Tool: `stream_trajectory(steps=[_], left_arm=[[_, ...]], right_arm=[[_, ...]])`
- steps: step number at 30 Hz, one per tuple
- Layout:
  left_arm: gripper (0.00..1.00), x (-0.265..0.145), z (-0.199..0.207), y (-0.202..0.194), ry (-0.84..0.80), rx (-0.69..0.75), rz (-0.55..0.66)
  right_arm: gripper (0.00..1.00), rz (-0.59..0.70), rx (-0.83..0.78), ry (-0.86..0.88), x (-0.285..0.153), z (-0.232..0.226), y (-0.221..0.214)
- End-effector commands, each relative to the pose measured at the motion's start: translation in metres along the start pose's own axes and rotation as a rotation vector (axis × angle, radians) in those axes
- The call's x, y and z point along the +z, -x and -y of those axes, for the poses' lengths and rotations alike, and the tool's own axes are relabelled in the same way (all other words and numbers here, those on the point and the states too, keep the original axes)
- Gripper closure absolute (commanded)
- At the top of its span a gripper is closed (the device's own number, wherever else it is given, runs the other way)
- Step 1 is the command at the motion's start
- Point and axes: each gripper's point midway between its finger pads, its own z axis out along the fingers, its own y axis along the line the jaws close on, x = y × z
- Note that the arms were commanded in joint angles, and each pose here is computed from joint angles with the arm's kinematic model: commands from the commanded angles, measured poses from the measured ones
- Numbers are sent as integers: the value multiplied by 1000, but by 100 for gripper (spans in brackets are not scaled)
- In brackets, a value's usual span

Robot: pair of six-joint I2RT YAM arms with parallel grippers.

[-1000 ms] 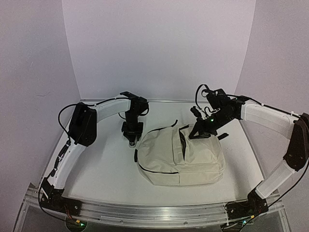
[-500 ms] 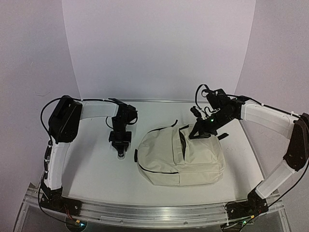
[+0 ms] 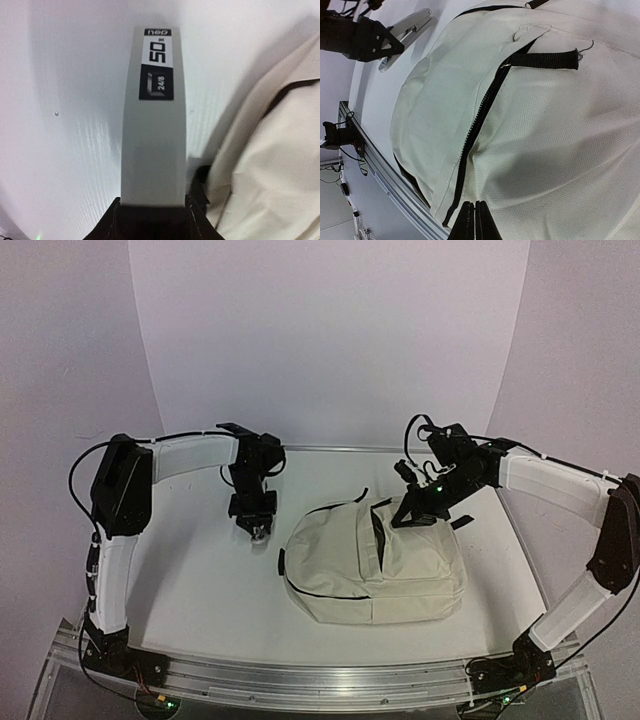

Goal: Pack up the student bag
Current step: Adjust the stationery at the center of the board.

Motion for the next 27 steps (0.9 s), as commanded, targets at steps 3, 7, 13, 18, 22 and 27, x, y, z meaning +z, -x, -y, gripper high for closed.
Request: stream_trajectory(steps=[3, 7, 13, 18, 22, 27], left_arm=[[100, -99, 60, 14, -267, 90, 190], [100, -115, 71, 15, -330, 89, 223], [100, -92, 52, 3, -254, 65, 172], [100, -75, 20, -9, -153, 42, 182], [100, -69, -15, -12, -46, -15, 266], [100, -61, -48, -15, 26, -44, 371]], right_arm=[[99, 40, -23, 9, -11, -8, 9], [100, 38, -22, 9, -10, -8, 8], [100, 43, -28, 11, -11, -9, 10], [100, 44, -30, 9, -11, -9, 9], [100, 42, -30, 9, -11, -8, 8], [100, 43, -32, 11, -11, -9, 11]])
